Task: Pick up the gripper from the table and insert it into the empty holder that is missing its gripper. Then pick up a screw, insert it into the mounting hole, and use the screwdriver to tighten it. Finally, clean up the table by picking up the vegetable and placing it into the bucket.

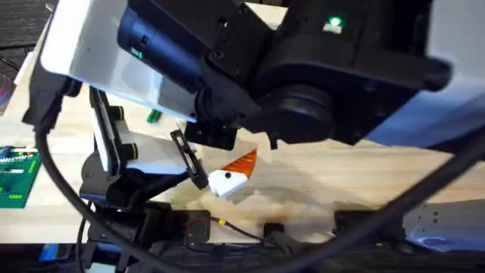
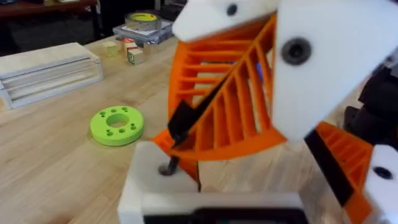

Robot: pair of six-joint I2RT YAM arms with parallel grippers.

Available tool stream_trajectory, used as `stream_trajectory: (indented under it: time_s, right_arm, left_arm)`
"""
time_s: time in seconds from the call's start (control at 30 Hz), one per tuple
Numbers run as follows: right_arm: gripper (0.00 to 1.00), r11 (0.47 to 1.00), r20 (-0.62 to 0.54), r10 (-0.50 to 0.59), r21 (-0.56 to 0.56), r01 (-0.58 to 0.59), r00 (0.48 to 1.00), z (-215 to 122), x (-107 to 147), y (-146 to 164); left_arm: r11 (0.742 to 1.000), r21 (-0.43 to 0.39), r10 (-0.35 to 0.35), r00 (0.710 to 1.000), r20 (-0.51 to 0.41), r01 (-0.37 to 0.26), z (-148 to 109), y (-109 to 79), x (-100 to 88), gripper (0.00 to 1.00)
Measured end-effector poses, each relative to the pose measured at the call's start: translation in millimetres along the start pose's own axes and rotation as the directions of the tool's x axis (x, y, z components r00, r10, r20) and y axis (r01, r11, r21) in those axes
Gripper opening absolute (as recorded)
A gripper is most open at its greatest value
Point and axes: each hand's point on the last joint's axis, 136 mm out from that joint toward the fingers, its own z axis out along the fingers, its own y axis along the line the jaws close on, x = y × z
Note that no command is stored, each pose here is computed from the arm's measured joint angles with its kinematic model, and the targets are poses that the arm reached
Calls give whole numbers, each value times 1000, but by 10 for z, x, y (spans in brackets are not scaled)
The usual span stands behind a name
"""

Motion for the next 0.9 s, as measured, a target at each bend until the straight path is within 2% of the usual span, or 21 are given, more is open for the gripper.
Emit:
stream_trajectory:
  time_s: [0.9]
  right_arm:
    - [7, 1000, 3, 6, 2, -6, 1000, 74, -39, -29]
  left_arm:
    - [1000, -2, -12, 1000, 0, 12, 0, 3, 1, 993]
